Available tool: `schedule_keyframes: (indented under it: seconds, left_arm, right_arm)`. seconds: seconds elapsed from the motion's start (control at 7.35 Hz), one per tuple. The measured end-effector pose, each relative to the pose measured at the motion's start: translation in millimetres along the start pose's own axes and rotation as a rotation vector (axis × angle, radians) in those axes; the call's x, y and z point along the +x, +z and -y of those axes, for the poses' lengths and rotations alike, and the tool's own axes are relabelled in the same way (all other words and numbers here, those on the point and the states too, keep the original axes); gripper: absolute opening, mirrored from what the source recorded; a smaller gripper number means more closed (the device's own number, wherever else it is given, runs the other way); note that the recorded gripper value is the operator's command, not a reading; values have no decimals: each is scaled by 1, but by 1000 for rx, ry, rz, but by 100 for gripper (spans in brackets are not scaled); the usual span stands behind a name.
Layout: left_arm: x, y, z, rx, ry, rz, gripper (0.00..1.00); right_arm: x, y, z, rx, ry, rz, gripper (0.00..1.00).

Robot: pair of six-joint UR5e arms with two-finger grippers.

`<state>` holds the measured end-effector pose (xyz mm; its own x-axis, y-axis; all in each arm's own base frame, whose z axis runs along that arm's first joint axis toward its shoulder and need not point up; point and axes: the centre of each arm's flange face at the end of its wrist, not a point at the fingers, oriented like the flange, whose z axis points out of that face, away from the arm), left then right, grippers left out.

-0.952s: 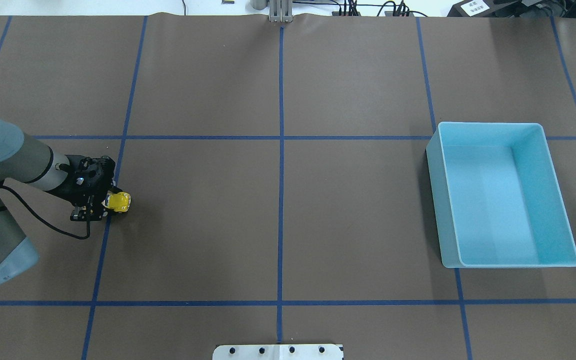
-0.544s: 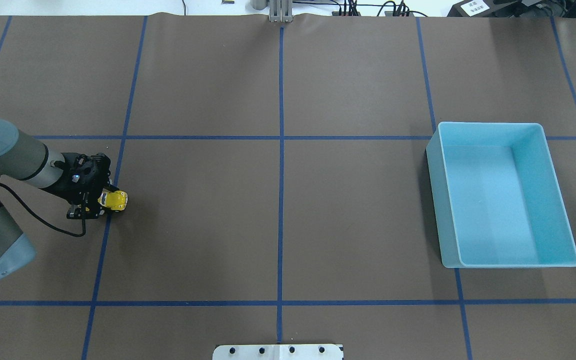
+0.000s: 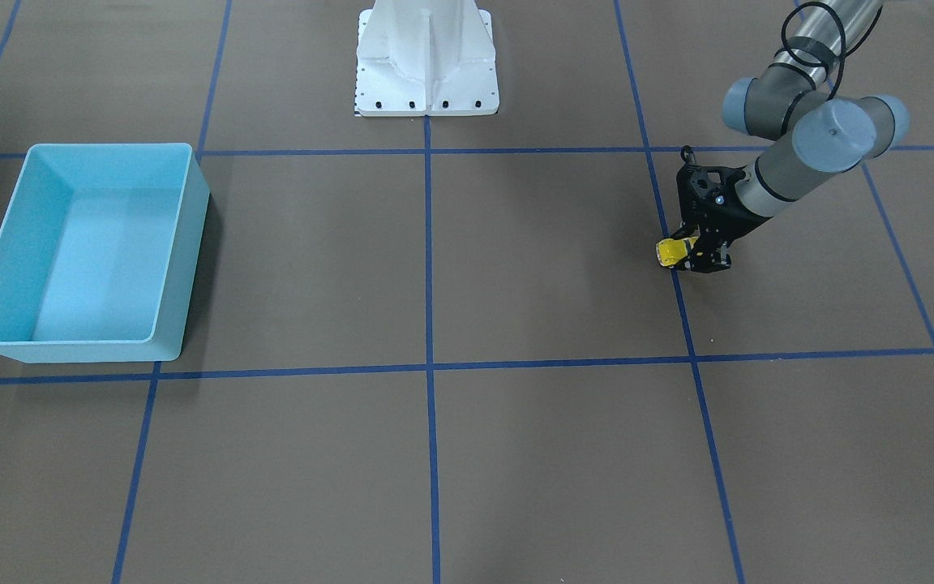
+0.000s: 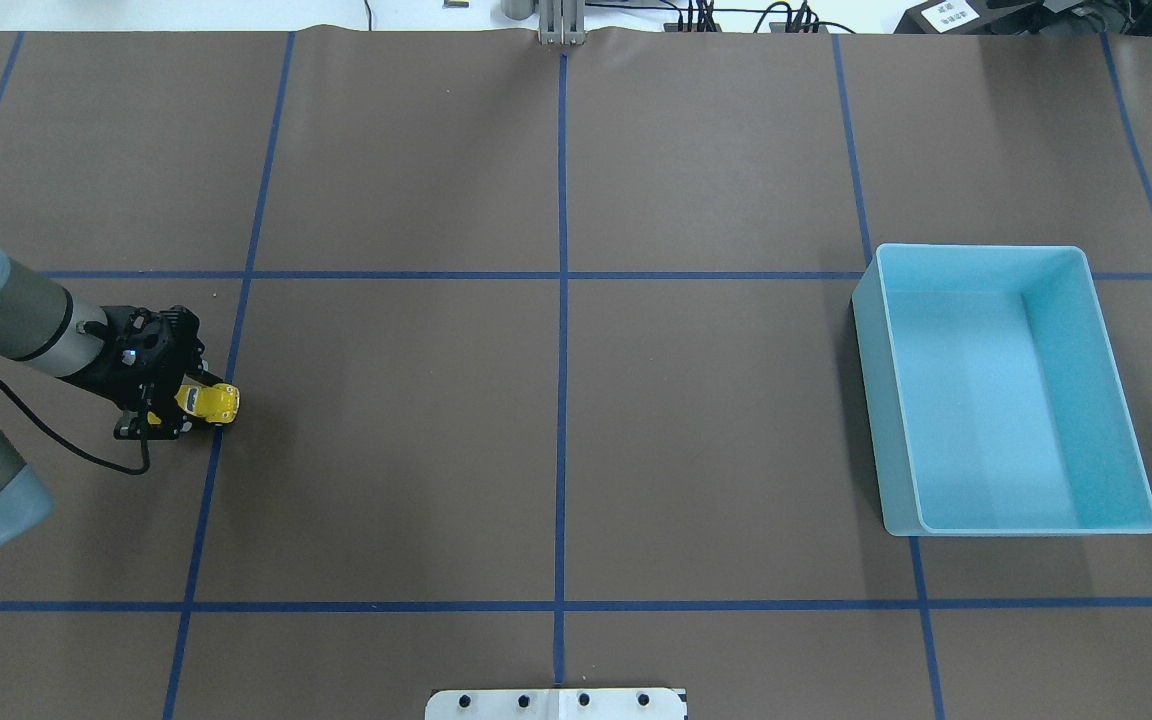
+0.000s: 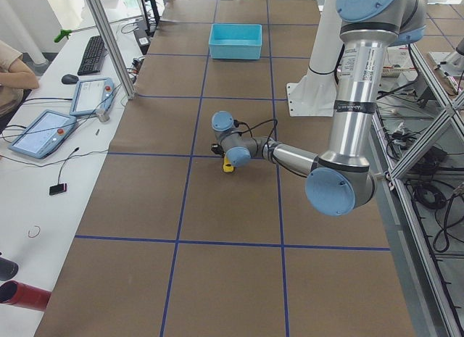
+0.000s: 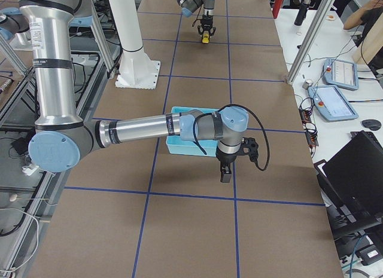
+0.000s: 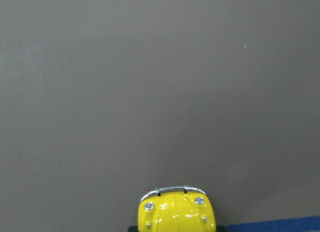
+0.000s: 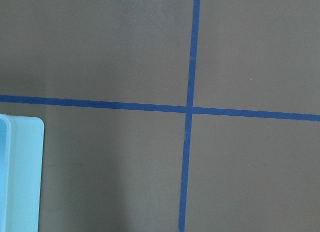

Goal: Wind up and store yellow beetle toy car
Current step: 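Keep pulling the car backward with the left gripper to wind it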

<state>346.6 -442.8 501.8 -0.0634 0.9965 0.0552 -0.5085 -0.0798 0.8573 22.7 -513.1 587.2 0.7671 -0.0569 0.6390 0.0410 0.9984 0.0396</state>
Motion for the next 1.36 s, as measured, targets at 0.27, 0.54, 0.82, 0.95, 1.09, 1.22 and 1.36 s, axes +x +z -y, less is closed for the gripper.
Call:
schedule_keyframes:
  seconds: [0.27,0.54,0.82,0.95,1.09,1.22,1.36]
  left_arm:
    - [3,-2,-7,7,2,2,34]
    - [5,-4,-12,12,3,3,34]
    - [7,-7,-18,23,2,-2,34]
    - [8,-8,-20,26,2,-3,33]
    - [10,-9,-23,28,2,-1,34]
    - [11,-8,-28,31,4,0,34]
    - [12,-6,-32,33,6,1,34]
  right_arm:
    - [0,0,0,-1,1,0,100]
    - [1,1,0,-1,1,0,100]
    - [0,1,0,-1,1,1,100]
    - [0,1,0,-1,1,1,100]
    - [0,1,0,-1,1,0,100]
    - [1,1,0,-2,2,0,100]
    - [1,1,0,-2,1,1,100]
